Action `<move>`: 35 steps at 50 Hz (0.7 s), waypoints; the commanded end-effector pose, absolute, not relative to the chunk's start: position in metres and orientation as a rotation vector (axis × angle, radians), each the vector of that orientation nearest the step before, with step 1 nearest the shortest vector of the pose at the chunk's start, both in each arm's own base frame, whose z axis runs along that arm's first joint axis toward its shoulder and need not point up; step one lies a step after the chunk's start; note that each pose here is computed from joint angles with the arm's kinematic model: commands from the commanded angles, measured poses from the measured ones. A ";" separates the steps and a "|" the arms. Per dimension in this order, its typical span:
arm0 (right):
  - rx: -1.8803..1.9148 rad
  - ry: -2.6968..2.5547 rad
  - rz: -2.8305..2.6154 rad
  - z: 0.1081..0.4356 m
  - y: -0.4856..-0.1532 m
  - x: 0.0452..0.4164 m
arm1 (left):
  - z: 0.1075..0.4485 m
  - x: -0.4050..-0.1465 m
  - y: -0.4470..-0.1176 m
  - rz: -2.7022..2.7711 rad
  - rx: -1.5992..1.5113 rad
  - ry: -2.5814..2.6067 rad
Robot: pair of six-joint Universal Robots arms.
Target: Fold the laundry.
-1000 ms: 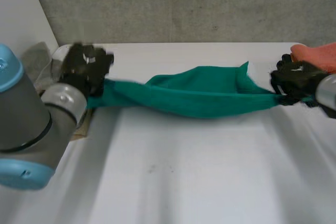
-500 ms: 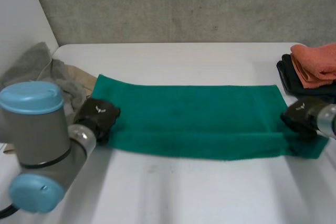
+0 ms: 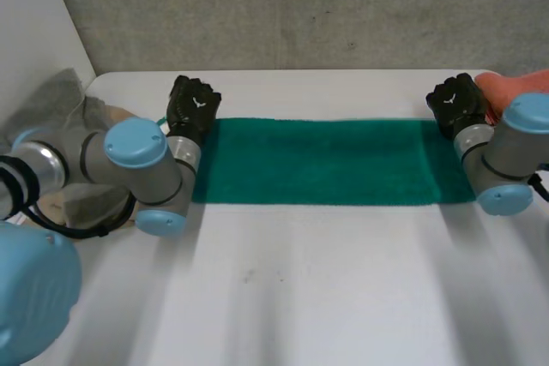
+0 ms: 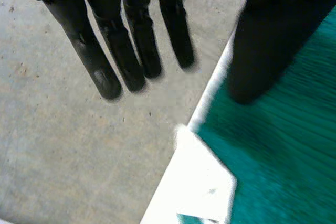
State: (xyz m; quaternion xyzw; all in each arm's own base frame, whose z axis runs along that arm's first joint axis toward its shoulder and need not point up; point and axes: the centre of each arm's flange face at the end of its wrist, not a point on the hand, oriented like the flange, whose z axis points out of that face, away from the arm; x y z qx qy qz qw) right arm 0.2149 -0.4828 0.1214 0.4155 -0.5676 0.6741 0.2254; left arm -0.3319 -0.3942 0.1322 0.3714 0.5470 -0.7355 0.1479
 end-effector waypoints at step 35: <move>1.018 -2.339 1.706 0.119 -0.400 0.140 | 0.194 -0.281 -0.285 -2.306 0.886 1.911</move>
